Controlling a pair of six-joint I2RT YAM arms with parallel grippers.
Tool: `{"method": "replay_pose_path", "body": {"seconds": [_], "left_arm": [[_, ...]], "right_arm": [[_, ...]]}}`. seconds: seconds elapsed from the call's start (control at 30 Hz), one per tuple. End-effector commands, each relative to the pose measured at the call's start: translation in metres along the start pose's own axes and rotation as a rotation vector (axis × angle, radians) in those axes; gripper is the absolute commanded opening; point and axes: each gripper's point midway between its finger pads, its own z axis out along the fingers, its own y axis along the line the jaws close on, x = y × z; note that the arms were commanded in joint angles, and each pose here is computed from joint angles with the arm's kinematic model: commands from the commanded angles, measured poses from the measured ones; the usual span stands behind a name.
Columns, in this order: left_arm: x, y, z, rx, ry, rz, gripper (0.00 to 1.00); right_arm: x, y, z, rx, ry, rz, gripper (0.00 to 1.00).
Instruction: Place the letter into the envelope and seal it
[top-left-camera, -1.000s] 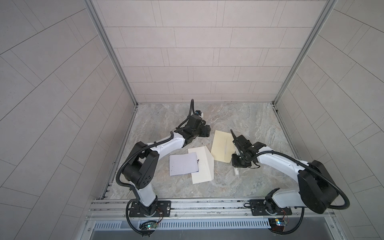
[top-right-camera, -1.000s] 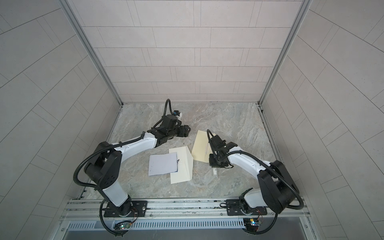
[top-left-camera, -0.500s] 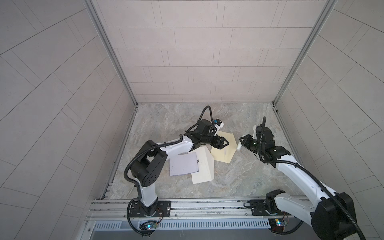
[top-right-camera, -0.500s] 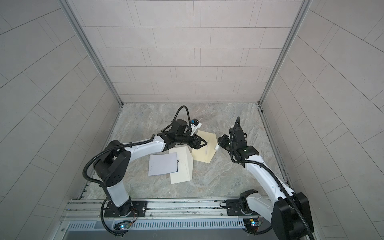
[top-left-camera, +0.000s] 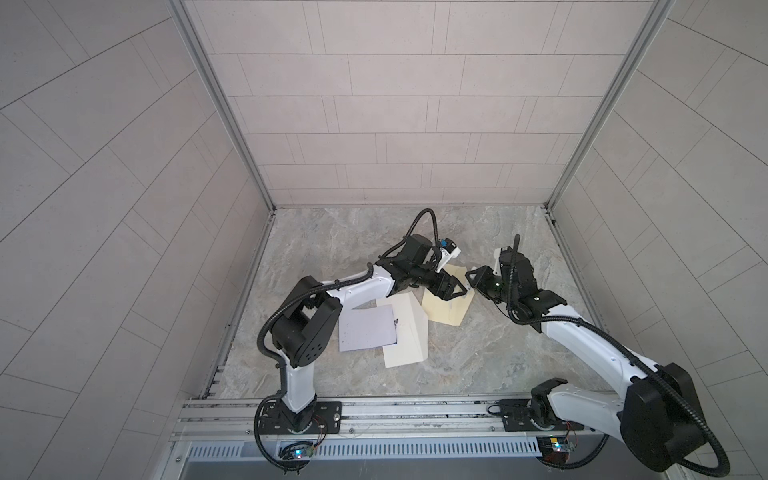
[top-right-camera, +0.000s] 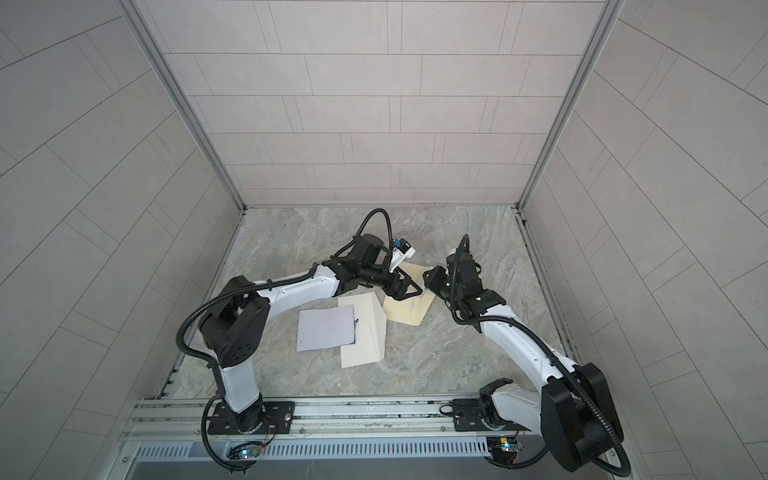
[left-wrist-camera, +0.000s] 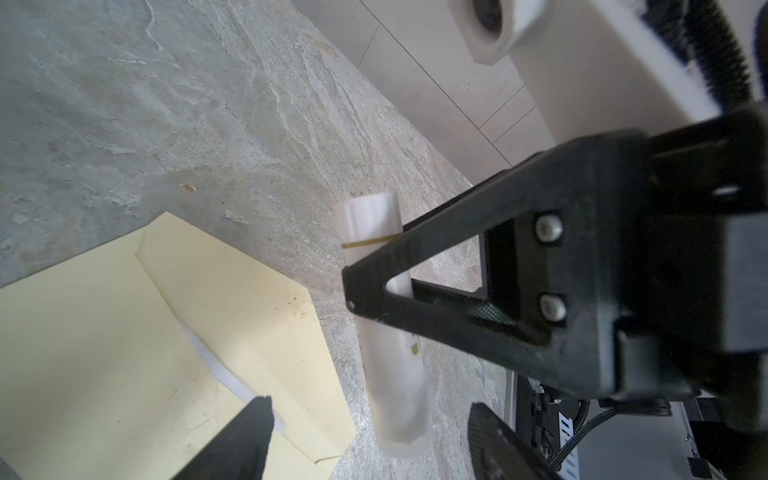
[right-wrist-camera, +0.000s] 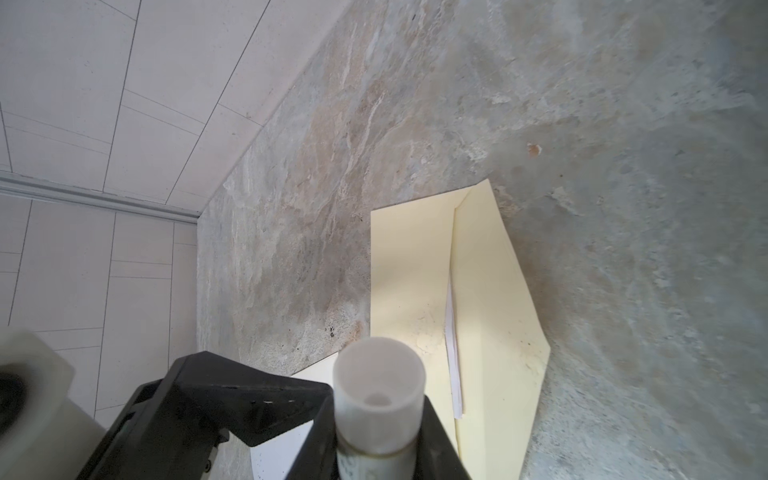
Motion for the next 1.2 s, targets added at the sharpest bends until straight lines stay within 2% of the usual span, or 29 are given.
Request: {"method": "replay_pose_path", "body": {"seconds": [0.0, 0.1, 0.33, 0.47, 0.5, 0.63, 0.73, 0.97, 1.17], "left_arm": [[0.002, -0.001, 0.005, 0.006, 0.026, 0.020, 0.77], [0.003, 0.003, 0.006, -0.007, 0.032, 0.017, 0.65], [0.004, 0.008, 0.005, -0.039, 0.024, 0.024, 0.20], [0.004, 0.010, 0.003, -0.059, 0.015, 0.029, 0.01], [0.003, 0.011, 0.002, -0.064, 0.011, 0.032, 0.00], [0.006, 0.011, -0.003, -0.087, 0.013, 0.060, 0.00], [0.011, 0.012, -0.007, -0.104, 0.027, 0.087, 0.00], [0.022, 0.011, -0.012, -0.121, 0.043, 0.108, 0.00], [0.023, 0.007, -0.010, -0.109, 0.042, 0.113, 0.00]], "right_arm": [[-0.014, 0.024, 0.000, -0.062, -0.046, 0.017, 0.09], [-0.015, 0.030, 0.002, -0.071, -0.049, 0.020, 0.09], [-0.014, 0.032, 0.003, -0.060, -0.041, 0.002, 0.09], [-0.006, 0.020, 0.004, -0.011, -0.006, -0.019, 0.13], [-0.005, 0.018, 0.003, 0.000, 0.002, -0.028, 0.15], [-0.005, 0.012, 0.002, -0.011, 0.043, -0.033, 0.44], [-0.009, 0.009, 0.001, -0.029, 0.083, -0.043, 0.56], [-0.004, 0.014, -0.001, -0.078, 0.201, -0.145, 0.58], [-0.001, 0.017, 0.003, -0.092, 0.229, -0.148, 0.55]]}}
